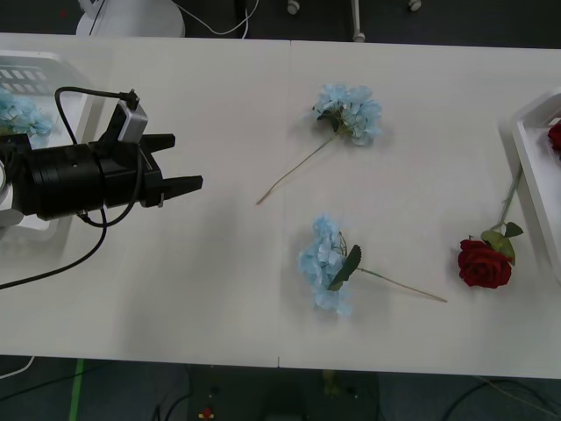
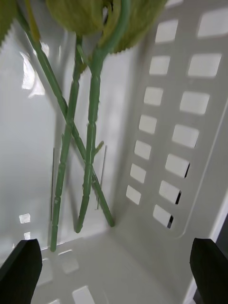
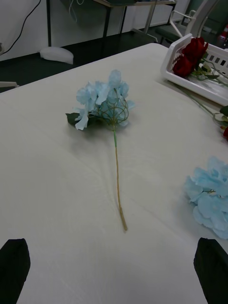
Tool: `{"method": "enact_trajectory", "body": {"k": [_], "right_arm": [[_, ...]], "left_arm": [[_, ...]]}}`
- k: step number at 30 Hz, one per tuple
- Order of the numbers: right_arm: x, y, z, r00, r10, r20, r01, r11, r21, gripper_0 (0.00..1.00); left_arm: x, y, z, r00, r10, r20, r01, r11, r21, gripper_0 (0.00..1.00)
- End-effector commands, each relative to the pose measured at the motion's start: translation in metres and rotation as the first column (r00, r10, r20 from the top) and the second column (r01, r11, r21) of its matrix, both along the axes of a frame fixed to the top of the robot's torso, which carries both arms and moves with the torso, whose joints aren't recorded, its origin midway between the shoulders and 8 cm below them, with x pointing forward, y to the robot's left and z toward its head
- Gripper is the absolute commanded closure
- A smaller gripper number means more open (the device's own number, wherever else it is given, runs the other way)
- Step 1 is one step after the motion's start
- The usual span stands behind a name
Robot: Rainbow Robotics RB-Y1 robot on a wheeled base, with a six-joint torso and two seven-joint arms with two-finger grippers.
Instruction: Put the red flowers into the right box and the blue flowers into the left box
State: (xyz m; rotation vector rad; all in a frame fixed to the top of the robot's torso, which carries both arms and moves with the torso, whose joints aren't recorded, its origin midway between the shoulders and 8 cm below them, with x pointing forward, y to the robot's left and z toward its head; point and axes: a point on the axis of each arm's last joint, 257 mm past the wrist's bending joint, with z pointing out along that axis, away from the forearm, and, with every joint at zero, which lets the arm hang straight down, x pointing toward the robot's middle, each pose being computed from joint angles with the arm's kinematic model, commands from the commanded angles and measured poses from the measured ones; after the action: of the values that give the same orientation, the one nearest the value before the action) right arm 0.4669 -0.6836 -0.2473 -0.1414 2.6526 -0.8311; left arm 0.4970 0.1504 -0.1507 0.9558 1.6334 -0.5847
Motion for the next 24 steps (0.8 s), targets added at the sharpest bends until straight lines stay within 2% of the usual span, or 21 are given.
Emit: {"method": "enact_trajectory", "body": {"k": [1, 6, 9, 11, 13, 16, 18, 19, 21, 22, 24], "right_arm": [[0.04, 0.011, 0.097, 0.982, 0.183, 0.047, -0.179, 0.981, -0.078, 0.1], [0.074, 0.08, 0.126, 0.899, 0.437, 0.033, -0.433, 0.898, -0.084, 0.1], [0.082, 0.123, 0.127, 0.843, 0.536, 0.04, -0.535, 0.844, -0.042, 0.1], [0.085, 0.149, 0.13, 0.824, 0.562, 0.064, -0.564, 0.826, 0.002, 0.1], [0.084, 0.172, 0.135, 0.838, 0.534, 0.11, -0.543, 0.836, 0.082, 0.1], [0.078, 0.209, 0.143, 0.896, 0.405, 0.182, -0.441, 0.857, 0.267, 0.09], [0.076, 0.242, 0.149, 0.942, 0.24, 0.235, -0.322, 0.843, 0.43, 0.1], [0.076, 0.249, 0.15, 0.951, 0.193, 0.241, -0.288, 0.835, 0.469, 0.1], [0.073, 0.277, 0.152, 0.97, -0.032, 0.242, -0.133, 0.761, 0.634, 0.1], [0.073, 0.285, 0.153, 0.968, -0.088, 0.236, -0.098, 0.731, 0.675, 0.1], [0.069, 0.306, 0.152, 0.933, -0.332, 0.141, 0.081, 0.574, 0.815, 0.1]], "left_arm": [[-0.01, -0.015, 0.006, 1.0, -0.024, 0.005, 0.024, 0.999, -0.037, 0.0], [-0.016, -0.026, 0.018, 0.999, -0.046, -0.001, 0.046, 0.994, -0.095, 0.0], [-0.019, -0.029, 0.02, 0.998, -0.06, -0.001, 0.06, 0.993, -0.098, 0.0], [-0.02, -0.028, 0.02, 0.998, -0.063, -0.004, 0.063, 0.993, -0.097, 0.0], [-0.021, -0.028, 0.018, 0.998, -0.063, -0.007, 0.062, 0.993, -0.098, 0.0], [-0.021, -0.028, 0.018, 0.998, -0.063, -0.008, 0.061, 0.993, -0.1, 0.0], [-0.021, -0.028, 0.018, 0.998, -0.062, -0.008, 0.061, 0.993, -0.098, 0.0], [-0.021, -0.028, 0.017, 0.998, -0.063, -0.01, 0.062, 0.993, -0.099, 0.0], [-0.021, -0.028, 0.018, 0.998, -0.063, -0.01, 0.061, 0.993, -0.102, 0.0], [-0.021, -0.028, 0.018, 0.998, -0.063, -0.01, 0.062, 0.993, -0.103, 0.0], [-0.022, -0.028, 0.018, 0.998, -0.063, -0.014, 0.061, 0.992, -0.107, 0.0]]}}
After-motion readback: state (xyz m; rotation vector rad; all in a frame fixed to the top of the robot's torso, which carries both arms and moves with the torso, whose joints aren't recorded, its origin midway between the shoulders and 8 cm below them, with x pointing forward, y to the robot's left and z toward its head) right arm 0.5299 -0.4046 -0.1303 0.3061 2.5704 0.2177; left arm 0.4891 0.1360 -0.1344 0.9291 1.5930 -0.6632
